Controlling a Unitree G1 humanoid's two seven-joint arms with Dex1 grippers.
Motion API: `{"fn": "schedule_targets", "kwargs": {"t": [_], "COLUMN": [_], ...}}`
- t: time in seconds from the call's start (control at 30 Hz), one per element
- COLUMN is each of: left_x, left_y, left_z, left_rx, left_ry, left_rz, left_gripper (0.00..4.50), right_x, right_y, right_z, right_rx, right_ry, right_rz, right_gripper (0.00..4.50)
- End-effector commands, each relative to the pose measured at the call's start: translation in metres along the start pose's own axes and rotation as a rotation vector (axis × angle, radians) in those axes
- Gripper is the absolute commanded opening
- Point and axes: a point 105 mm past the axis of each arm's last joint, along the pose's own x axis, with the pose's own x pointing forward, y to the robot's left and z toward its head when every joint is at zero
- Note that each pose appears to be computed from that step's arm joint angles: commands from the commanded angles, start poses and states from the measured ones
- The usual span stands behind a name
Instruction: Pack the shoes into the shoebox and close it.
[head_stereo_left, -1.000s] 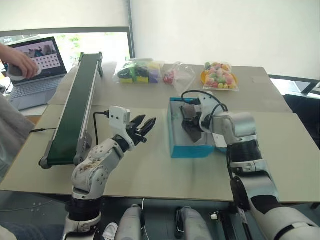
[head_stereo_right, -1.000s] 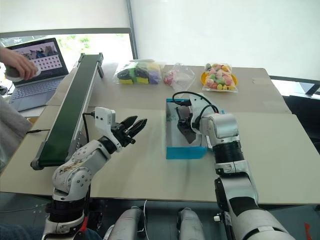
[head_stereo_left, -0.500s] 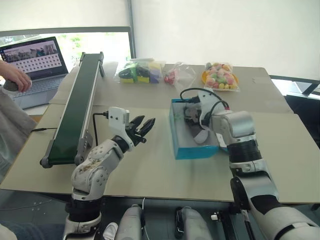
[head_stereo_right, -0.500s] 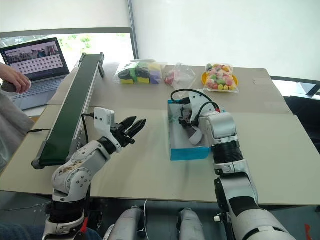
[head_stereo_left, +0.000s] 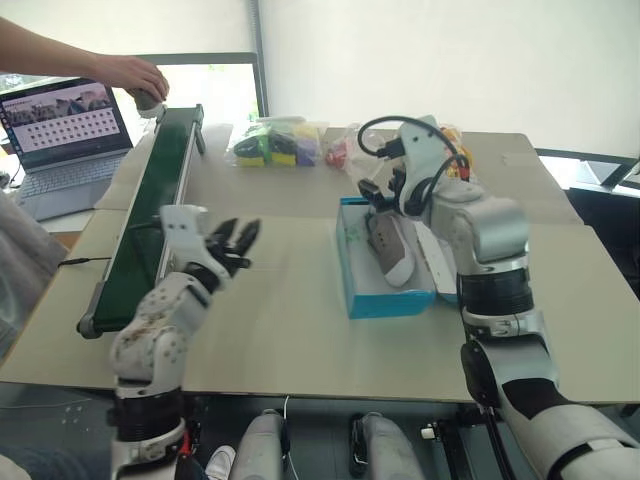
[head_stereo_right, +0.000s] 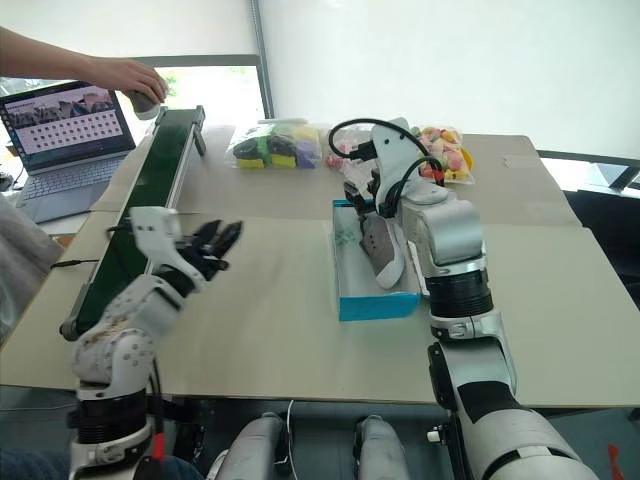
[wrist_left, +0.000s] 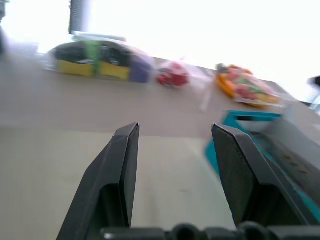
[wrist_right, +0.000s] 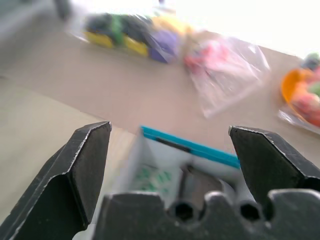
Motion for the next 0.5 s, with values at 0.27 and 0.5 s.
{"fn": "schedule_targets", "kwargs": {"t": [0.27, 0.5], "left_x": [-0.03, -0.04], "left_y": [0.073, 0.08], "left_z": [0.007, -0.005], "left_rx": [0.072, 0.076], "left_ry": [-0.014, 0.039], "left_rz": [0.291, 0.32], "left_gripper": [2.69, 4.46], "right_x": [-0.028, -0.023], "right_y": [0.065, 0.07], "right_z": [-0.048, -0.081], "right_rx": [-0.064, -0.215], "right_ry": [-0.06, 0.011], "right_rz": [0.398, 0.42], "right_gripper": [4.5, 4.5]}}
